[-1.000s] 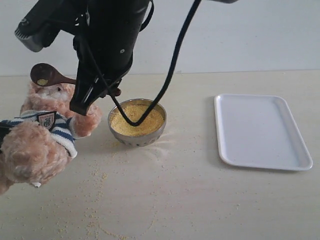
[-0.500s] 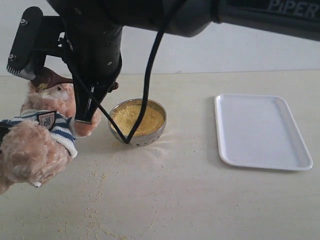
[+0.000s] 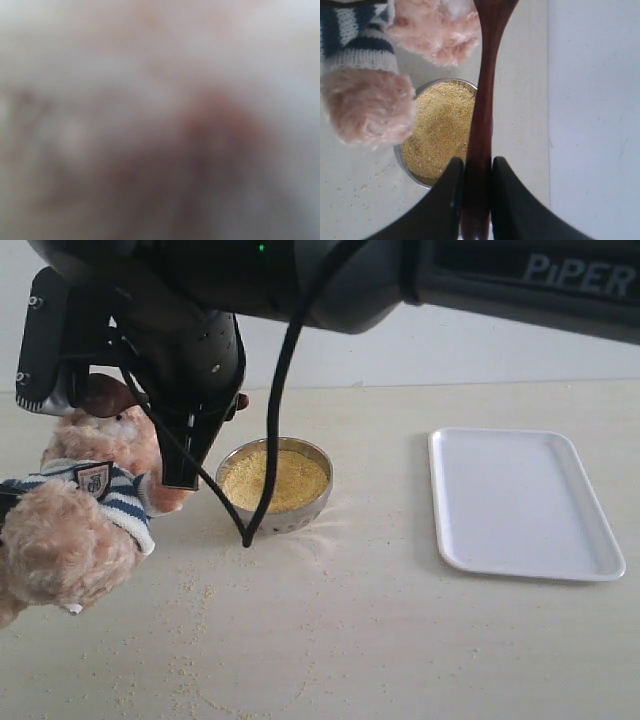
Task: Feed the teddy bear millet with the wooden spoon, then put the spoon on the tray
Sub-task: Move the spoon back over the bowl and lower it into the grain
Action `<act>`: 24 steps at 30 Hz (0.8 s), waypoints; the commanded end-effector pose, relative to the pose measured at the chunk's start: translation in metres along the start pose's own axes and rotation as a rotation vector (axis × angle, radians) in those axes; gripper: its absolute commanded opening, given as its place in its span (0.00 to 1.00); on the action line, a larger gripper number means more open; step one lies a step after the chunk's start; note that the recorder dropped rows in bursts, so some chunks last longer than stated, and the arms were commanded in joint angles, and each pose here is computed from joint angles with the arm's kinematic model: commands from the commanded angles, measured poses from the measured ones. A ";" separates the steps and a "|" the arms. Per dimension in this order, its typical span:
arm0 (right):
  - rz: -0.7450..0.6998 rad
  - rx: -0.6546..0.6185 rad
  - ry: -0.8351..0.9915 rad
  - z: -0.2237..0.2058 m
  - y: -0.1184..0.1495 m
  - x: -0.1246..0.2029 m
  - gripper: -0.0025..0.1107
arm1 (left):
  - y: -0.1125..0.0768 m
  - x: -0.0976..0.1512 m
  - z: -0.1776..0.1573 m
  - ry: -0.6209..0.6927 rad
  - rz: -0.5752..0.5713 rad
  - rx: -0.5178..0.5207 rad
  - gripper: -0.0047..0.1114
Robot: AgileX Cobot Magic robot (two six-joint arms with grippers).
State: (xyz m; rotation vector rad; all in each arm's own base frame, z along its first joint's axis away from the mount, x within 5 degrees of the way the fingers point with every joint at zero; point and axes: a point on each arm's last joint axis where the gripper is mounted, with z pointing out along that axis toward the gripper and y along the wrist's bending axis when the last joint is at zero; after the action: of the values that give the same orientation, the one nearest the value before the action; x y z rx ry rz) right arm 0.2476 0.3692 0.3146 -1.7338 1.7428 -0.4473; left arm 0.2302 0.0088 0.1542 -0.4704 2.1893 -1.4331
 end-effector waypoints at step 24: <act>0.630 -0.396 0.011 0.002 -0.091 0.126 0.02 | -0.005 -0.002 0.000 -0.030 -0.003 0.050 0.08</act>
State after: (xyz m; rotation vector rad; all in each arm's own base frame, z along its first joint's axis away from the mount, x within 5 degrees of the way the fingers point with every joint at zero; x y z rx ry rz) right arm 0.3208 0.2463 0.3496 -1.2777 2.3496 0.0691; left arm 0.2317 0.0093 0.1556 -0.4876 2.1645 -1.4381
